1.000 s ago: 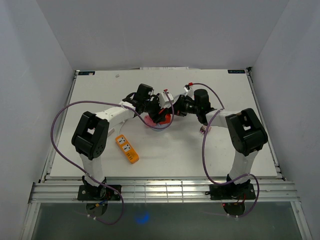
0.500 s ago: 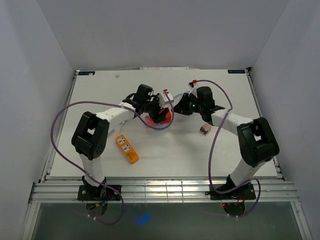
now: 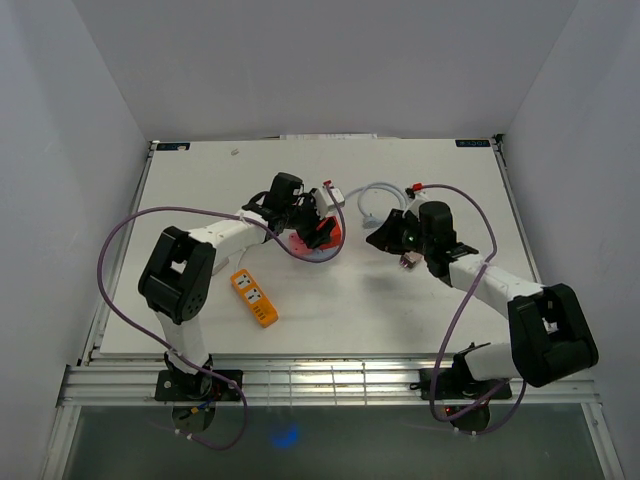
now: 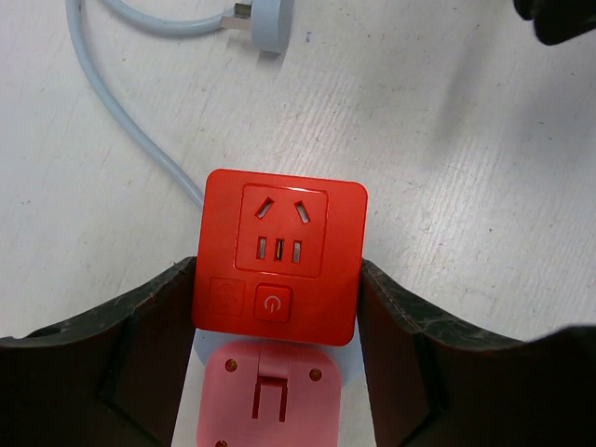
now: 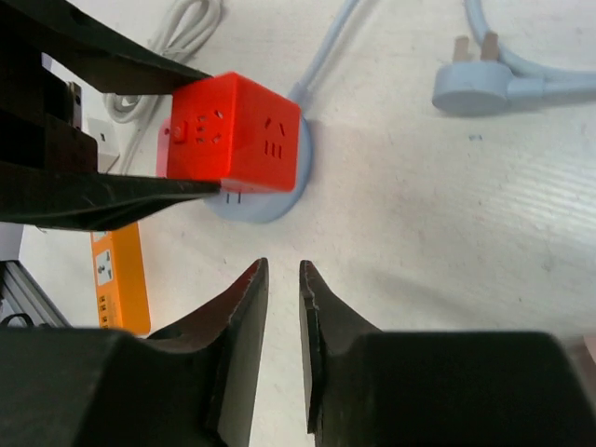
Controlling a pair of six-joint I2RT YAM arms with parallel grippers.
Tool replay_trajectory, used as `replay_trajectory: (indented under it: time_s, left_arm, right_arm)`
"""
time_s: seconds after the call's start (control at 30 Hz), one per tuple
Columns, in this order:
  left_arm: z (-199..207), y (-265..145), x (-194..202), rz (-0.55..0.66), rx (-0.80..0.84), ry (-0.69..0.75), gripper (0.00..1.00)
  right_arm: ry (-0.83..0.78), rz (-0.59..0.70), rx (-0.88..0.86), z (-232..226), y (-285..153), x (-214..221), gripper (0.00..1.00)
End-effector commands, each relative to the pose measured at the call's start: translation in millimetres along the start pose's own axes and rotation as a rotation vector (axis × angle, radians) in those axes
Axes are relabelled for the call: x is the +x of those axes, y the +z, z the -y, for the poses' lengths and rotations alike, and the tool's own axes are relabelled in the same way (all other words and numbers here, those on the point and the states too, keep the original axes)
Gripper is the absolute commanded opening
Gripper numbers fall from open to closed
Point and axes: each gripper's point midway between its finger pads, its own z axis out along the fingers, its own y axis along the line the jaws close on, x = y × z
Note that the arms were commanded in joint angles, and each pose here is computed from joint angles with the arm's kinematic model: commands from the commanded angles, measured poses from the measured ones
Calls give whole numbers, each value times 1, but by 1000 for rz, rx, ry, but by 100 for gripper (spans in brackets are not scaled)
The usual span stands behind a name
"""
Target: Insert the plug
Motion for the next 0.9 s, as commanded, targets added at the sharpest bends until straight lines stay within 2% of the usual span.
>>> replay_trajectory:
  time_s: [0.0,0.03,0.07,0.1,0.13,0.2,0.3,0.43,0.63,0.73,0.87]
  left_arm:
    - [-1,-18,-28,67,-31,6,76]
    - [0,-21,-32,78,-35,7,83]
    - [-1,-22,-34,84,-43,5,88]
    - [-2,-23,-37,93,-50,3,98]
    - [-1,-24,-37,96,-46,-1,98]
    - [-3,-26,-43,108,-55,-4,98]
    - [-4,-31,-51,134,-74,-14,98]
    - [-1,-41,-63,193,-87,-35,98]
    - [0,-64,-89,305,-135,-82,98]
    - [-3,-79,-97,352,-196,-151,98]
    - [-13,-98,-104,413,-298,-258,98]
  right_arm:
    - [-41,49,53,12,-15,-4,32]
    - [-46,52,72,17,-18,-3,39]
    - [-50,82,116,22,-24,-9,68]
    - [-43,89,147,29,-29,-11,78]
    - [-48,92,168,32,-35,-12,82]
    - [-43,125,238,42,-45,-22,95]
    - [-22,172,379,57,-62,-33,91]
    - [47,121,569,83,-76,-26,89]
    - [145,31,721,102,-75,-19,91]
    - [206,0,768,109,-73,-12,92]
    - [290,28,822,114,-71,-15,94]
